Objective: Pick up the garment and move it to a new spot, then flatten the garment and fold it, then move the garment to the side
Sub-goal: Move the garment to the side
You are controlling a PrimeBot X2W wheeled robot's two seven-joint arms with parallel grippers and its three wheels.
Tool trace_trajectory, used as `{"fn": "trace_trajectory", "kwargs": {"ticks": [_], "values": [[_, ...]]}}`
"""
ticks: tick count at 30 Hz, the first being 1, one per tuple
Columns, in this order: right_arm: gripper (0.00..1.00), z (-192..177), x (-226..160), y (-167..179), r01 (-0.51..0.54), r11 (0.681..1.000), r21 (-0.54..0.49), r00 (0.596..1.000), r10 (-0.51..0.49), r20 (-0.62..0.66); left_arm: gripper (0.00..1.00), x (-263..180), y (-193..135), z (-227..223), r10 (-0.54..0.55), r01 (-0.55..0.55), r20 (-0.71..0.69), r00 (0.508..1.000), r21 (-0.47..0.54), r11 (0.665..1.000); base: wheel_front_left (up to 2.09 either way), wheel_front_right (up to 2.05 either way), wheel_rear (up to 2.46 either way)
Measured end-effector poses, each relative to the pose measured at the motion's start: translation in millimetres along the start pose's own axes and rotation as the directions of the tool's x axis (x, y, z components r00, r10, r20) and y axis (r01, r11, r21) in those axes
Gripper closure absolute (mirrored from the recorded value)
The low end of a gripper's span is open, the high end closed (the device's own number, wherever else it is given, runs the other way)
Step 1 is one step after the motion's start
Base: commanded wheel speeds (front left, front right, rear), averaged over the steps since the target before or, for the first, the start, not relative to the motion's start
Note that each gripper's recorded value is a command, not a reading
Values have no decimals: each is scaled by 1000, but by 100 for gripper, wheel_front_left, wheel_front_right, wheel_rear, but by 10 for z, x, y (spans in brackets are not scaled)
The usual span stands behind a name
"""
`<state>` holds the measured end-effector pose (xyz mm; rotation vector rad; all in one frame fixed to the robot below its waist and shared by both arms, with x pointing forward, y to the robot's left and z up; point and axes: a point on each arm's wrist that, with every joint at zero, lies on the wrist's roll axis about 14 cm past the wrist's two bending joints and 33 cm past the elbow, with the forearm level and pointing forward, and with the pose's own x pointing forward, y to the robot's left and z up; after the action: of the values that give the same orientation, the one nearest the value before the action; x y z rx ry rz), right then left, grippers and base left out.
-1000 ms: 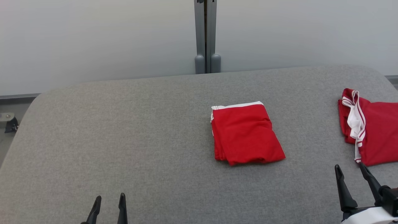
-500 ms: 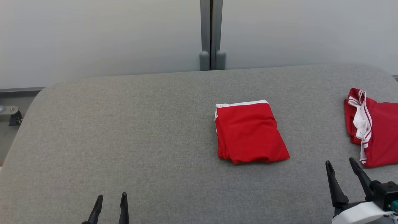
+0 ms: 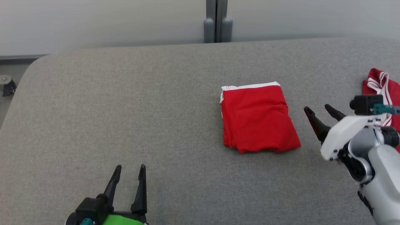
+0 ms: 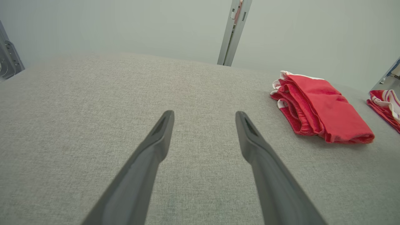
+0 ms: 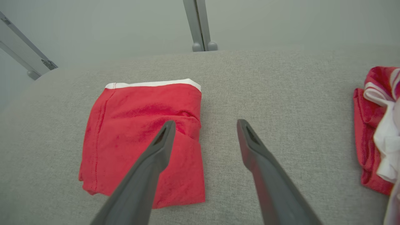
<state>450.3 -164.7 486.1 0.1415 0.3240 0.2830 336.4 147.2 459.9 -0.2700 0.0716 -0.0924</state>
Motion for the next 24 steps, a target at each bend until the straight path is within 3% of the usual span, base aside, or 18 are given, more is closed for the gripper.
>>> {"fn": "trace_trajectory", "kwargs": {"ticks": [4, 9, 15, 16, 17, 24], "values": [[0, -103, 348, 90, -49, 998, -30, 989, 45, -140, 0, 139, -41, -78, -5, 5, -26, 1000, -21, 1000, 0, 0, 0], [0, -501, 599, 18, -51, 997, -50, 952, 33, -305, 0, 205, -34, -161, 8, -10, -53, 999, -41, 999, 0, 0, 0], [0, -880, 775, 256, -97, 994, 42, 907, 106, -408, 0, 131, 116, -221, 71, -75, -75, 995, -42, 996, 0, 0, 0], [24, -902, 798, 257, -91, 994, 64, 905, 110, -410, 0, 124, 128, -235, 76, -79, -80, 994, -42, 996, 0, 0, 0], [100, -894, 825, 240, -82, 993, 80, 910, 107, -399, 0, 120, 134, -244, 79, -83, -83, 993, -42, 996, 0, 0, 0], [100, -723, 856, 152, -49, 985, 166, 946, 99, -308, 0, 195, 99, -298, 64, -68, -98, 993, -40, 997, 0, 0, 0]]}}
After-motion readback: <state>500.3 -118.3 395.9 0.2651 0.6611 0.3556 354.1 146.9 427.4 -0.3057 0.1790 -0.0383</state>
